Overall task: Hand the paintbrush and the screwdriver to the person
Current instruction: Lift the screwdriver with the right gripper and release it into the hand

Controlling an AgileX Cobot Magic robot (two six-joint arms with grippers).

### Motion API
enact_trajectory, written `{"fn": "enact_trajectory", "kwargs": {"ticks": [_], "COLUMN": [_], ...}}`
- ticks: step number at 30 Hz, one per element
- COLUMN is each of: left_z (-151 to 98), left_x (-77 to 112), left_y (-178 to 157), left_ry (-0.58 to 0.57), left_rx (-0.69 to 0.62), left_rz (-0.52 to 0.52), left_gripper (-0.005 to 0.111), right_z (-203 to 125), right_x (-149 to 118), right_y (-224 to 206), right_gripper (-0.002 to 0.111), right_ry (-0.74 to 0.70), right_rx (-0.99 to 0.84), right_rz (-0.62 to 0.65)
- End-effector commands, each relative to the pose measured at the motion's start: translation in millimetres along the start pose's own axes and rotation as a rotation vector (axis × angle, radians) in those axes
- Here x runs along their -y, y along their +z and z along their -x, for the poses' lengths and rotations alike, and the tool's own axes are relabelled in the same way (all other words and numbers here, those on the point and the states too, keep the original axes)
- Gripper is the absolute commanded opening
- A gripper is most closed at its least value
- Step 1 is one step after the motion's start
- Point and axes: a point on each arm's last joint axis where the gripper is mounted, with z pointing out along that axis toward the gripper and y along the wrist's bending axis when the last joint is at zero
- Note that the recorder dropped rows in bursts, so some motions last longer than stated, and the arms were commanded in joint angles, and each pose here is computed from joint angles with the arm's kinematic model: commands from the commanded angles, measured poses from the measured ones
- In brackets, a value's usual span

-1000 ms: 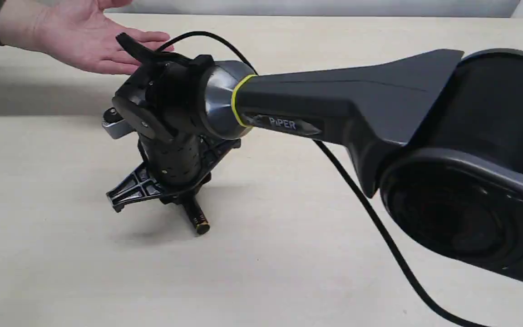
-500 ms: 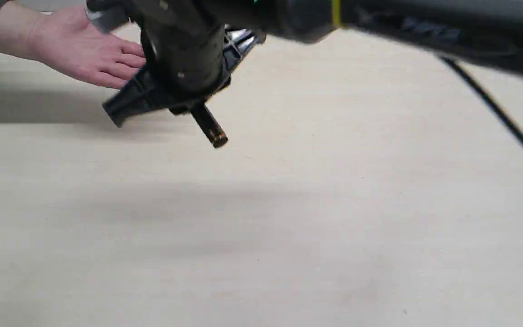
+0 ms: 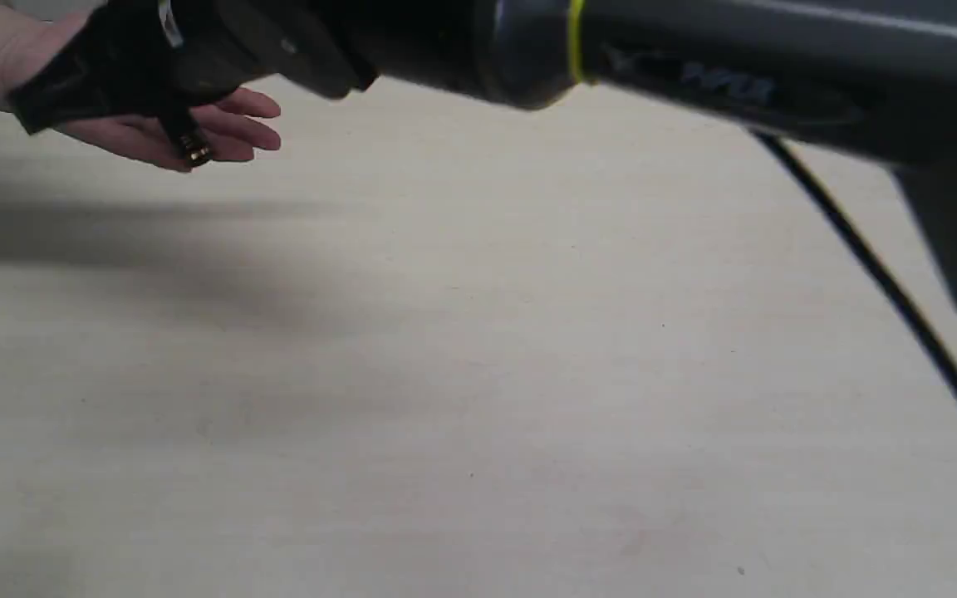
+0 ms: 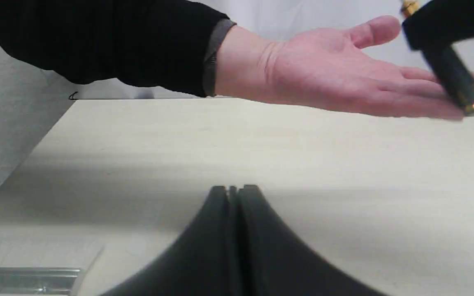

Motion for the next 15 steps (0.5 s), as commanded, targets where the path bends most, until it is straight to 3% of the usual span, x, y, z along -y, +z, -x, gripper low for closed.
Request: {"fn": "enact_trajectory", "kwargs": {"ticks": [1, 4, 8, 10, 15], "left_z": [-0.1, -0.1, -0.1, -0.1, 0.2], "left_x": [0.6, 0.6, 0.6, 0.6, 0.5], "left_y": [0.0, 0.0, 0.0, 0.0, 0.0], "left_ry": [-0.004, -0.004, -0.004, -0.004, -0.001], "left_rx": [0.005, 0.005, 0.005, 0.005, 0.008], "left_rz": [-0.009, -0.009, -0.009, -0.009, -0.009], "left_gripper": [0.0, 0.0, 0.0, 0.0, 0.0], "right_z": [-10.5, -15.3, -9.6, -2.1, 20.4], "right_x": [-0.3, -1.4, 2.5, 6.2, 19.2], "right_y": [21.4, 27.9, 16.5, 2.9, -46.6], "right_gripper": [0.032, 0.05, 0.052, 0.045, 0.004], "right_ry": [-0.053, -0.053, -0.064, -0.069, -0.067], "right_rx": [0.04, 0.038, 0.01, -0.007, -0.062], "right_rz": [0.017, 0.023, -0.009, -0.037, -0.131]}}
